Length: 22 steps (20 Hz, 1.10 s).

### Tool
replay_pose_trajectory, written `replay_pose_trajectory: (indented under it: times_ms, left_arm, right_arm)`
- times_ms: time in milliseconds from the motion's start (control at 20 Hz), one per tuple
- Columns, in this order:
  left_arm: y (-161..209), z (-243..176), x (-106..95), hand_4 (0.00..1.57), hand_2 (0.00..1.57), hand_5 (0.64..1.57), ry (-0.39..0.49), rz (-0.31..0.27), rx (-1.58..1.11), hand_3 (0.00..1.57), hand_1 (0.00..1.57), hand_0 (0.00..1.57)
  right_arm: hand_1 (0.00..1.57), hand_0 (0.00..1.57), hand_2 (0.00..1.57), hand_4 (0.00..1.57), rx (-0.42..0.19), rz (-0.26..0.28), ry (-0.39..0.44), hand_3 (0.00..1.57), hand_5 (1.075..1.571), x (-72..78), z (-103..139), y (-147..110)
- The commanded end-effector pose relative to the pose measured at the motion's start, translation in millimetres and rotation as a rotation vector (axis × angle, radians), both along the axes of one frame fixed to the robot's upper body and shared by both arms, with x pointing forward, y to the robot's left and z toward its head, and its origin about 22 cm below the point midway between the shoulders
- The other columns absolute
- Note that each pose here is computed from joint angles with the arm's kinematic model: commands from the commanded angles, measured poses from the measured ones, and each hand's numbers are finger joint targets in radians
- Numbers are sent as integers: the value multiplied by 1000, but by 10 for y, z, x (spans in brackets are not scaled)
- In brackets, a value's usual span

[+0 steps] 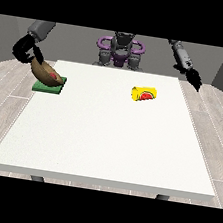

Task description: Pick the cup and pour the ball into the bowl, then pick the bowl and place it on the pad

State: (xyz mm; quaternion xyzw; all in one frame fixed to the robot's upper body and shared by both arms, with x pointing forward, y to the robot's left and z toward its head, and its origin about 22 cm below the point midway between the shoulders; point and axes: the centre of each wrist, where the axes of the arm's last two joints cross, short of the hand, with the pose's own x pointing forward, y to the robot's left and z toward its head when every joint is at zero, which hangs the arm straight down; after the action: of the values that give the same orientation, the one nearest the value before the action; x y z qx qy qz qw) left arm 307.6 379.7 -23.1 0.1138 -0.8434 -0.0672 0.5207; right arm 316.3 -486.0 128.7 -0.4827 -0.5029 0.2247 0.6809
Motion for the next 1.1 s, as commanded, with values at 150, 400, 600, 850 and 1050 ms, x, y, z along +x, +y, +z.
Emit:
replay_pose_trajectory:
  times_ms: [150,400,600,850,1050]
  left_arm:
    - [307,410,14,881,0,1173,-129,-8,-30,0,0,0]
    - [516,512,-64,877,0,1191,-195,24,-45,0,0,0]
    - [612,514,-143,860,0,1163,-187,61,-63,0,0,0]
    - [692,627,-251,861,0,1188,-150,55,-50,0,0,0]
    - [778,602,-378,872,0,1175,-159,44,-51,0,0,0]
  right_arm:
    - [1571,1571,1571,1316,100,-86,-128,1571,1553,-109,-490,-152]
    - [1571,1571,1571,877,337,-124,-223,1172,1407,-57,-562,-141]
    - [1571,1571,1571,358,581,-194,-298,1311,1399,-13,-526,-181]
    - [146,146,630,0,568,-271,-299,236,1237,-125,-221,-493]
    - [0,0,503,0,609,-274,-382,0,1264,-153,125,-651]
